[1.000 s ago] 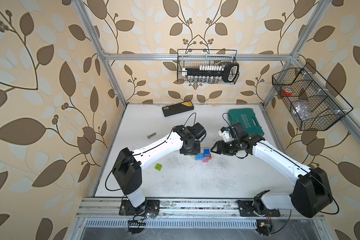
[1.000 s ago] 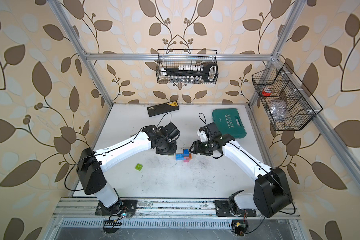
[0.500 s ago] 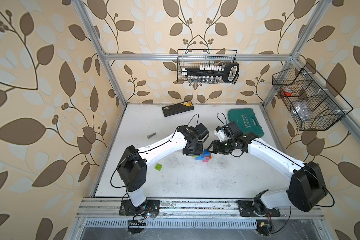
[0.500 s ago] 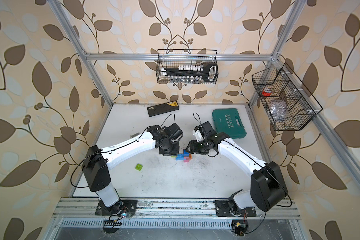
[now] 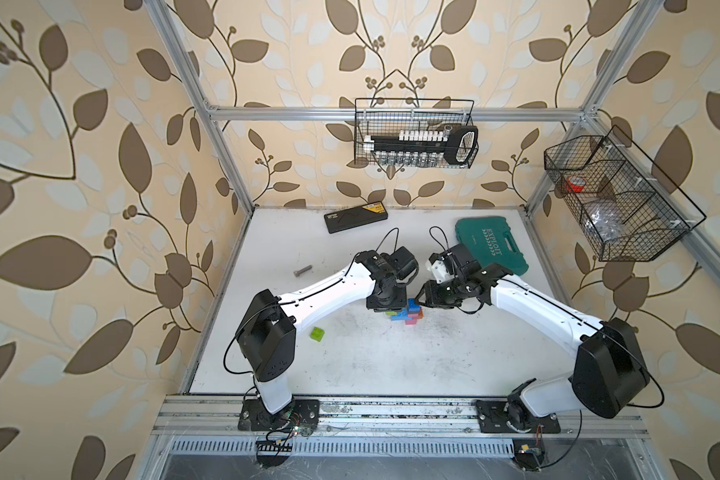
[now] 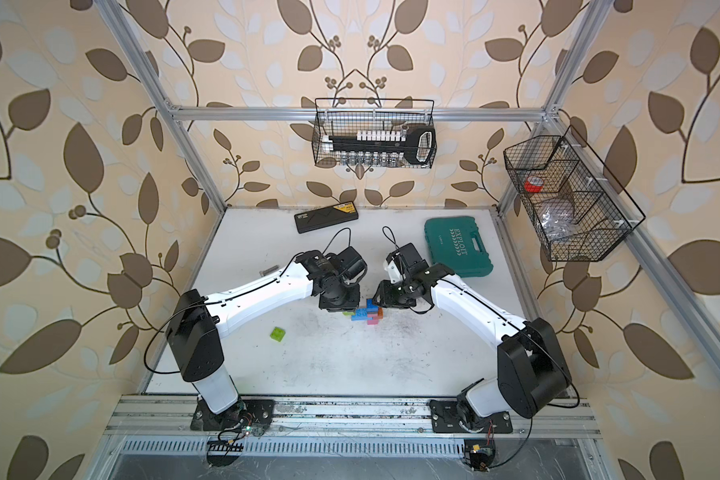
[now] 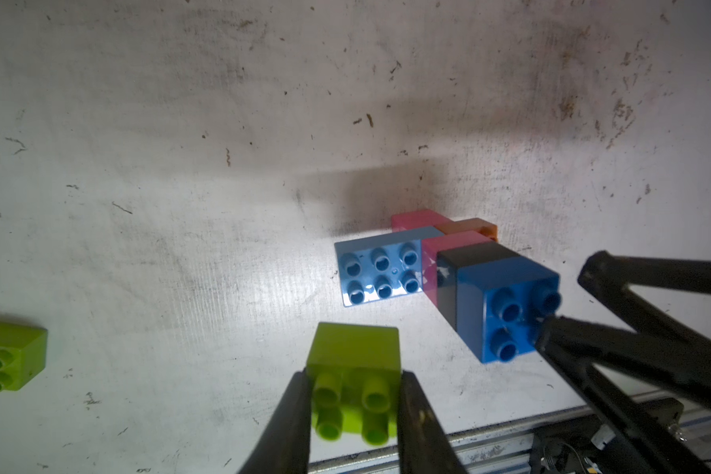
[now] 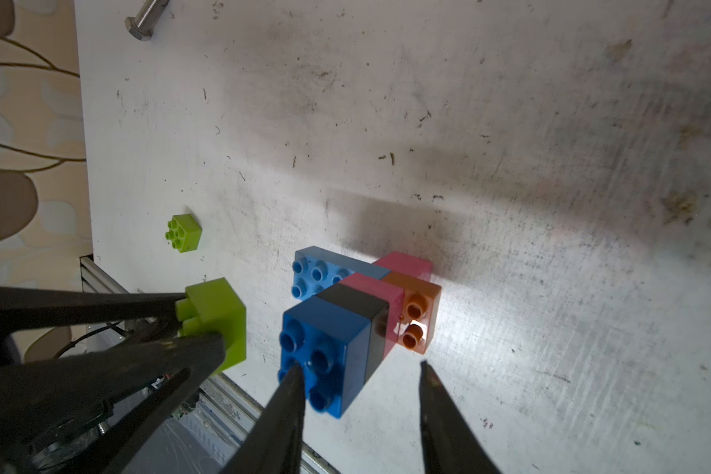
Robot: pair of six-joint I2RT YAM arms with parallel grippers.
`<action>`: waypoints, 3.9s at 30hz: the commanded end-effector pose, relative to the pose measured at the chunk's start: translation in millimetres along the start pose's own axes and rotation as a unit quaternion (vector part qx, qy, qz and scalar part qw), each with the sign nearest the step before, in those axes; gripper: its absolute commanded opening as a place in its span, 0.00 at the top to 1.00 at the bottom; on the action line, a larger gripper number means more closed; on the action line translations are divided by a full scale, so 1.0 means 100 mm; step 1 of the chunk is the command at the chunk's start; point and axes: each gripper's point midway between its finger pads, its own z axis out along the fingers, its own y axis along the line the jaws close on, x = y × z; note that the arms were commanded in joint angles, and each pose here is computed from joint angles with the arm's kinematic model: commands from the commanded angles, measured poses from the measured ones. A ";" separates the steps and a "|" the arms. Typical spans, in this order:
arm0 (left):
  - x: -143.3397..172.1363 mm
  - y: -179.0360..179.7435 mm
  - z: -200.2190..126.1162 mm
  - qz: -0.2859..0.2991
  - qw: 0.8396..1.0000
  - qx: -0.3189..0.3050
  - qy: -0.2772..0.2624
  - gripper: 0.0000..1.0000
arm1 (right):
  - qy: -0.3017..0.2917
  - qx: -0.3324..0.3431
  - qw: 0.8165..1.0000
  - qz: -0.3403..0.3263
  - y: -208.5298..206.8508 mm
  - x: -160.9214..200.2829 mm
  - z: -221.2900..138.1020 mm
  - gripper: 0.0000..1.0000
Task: Assemble the number 4 with lego
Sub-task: Assemble the lego brick with the lego brick.
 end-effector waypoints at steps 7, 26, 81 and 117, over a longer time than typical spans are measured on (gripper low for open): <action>-0.04 -0.10 -0.05 0.001 1.000 0.011 -0.006 1.00 | -0.017 0.005 1.000 -0.015 0.12 -0.12 -0.09 0.66; -0.03 -0.09 0.00 -0.004 1.000 0.011 -0.002 1.00 | -0.003 0.018 1.000 -0.019 0.08 -0.03 0.02 0.72; 0.10 -0.12 0.30 -0.026 0.999 0.008 0.030 1.00 | -0.012 0.085 0.992 0.095 -0.26 0.33 0.11 0.86; -0.08 -0.14 0.41 -0.003 0.999 -0.045 0.018 1.00 | -0.013 0.095 0.990 0.101 -0.31 0.42 0.15 0.87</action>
